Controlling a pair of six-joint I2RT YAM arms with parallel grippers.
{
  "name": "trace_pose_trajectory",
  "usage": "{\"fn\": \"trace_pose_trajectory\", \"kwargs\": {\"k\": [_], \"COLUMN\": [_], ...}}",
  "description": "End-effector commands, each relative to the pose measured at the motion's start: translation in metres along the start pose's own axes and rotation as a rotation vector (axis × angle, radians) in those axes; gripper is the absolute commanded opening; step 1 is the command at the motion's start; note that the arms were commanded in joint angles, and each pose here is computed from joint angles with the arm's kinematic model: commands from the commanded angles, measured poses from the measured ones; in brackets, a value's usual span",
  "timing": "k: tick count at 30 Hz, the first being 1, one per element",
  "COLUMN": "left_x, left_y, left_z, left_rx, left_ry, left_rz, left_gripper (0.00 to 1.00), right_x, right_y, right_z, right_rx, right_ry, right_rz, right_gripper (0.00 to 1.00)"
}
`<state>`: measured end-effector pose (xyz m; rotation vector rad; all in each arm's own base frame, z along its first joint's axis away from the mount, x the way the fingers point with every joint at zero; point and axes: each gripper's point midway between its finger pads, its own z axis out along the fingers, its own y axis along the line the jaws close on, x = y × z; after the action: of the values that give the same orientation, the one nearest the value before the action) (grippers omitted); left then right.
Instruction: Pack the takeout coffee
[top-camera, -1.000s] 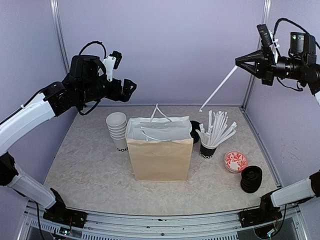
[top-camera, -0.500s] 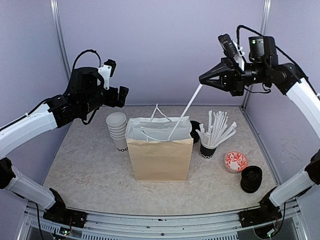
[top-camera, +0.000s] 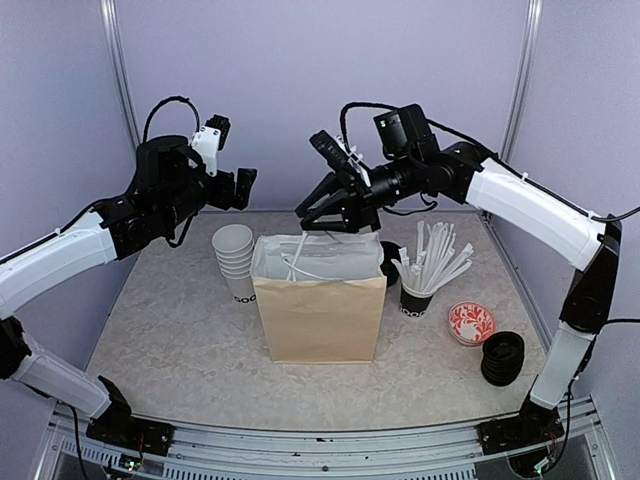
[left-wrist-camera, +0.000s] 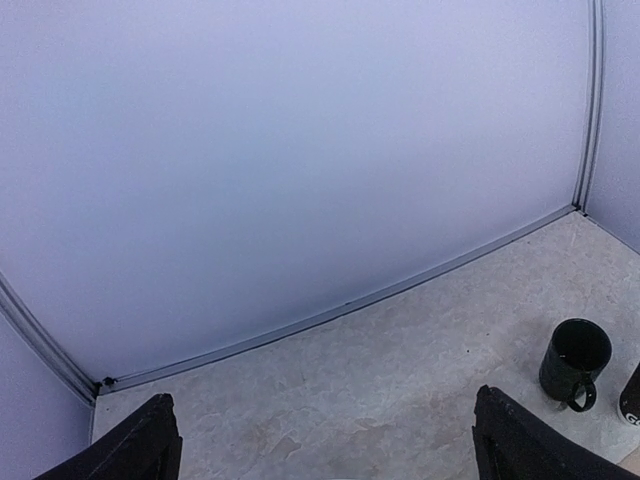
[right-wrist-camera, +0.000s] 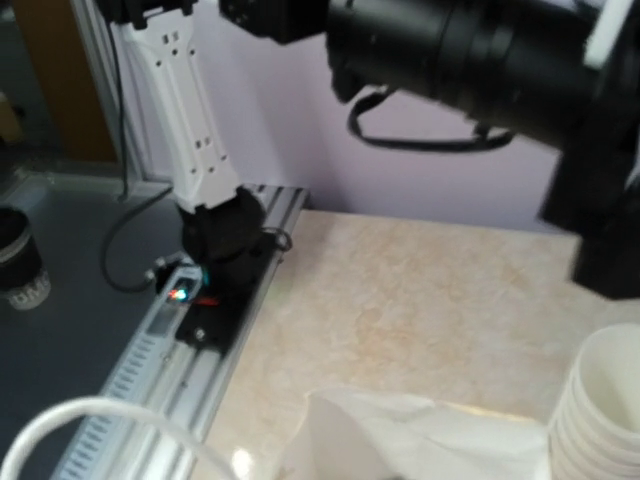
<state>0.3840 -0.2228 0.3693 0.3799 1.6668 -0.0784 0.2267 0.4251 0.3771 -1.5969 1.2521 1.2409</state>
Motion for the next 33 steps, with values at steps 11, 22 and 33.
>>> {"fn": "trace_pose_trajectory", "kwargs": {"k": [11, 22, 33], "left_x": [-0.005, 0.011, 0.012], "left_y": [0.032, 0.061, 0.051], "left_z": [-0.009, -0.015, -0.013], "left_rx": [0.11, 0.13, 0.181], "left_ry": [-0.103, -0.097, -0.086], "left_rz": [-0.213, -0.205, -0.2], "left_gripper": [0.99, 0.99, 0.99], "right_x": [-0.009, 0.114, 0.159], "right_y": [-0.001, -0.035, 0.003], "right_z": [-0.083, -0.199, -0.24], "right_rx": [0.28, 0.671, 0.794], "right_ry": [0.077, 0.261, 0.365], "right_rz": [-0.122, 0.184, 0.263], "right_gripper": [0.54, 0.45, 0.42]}}
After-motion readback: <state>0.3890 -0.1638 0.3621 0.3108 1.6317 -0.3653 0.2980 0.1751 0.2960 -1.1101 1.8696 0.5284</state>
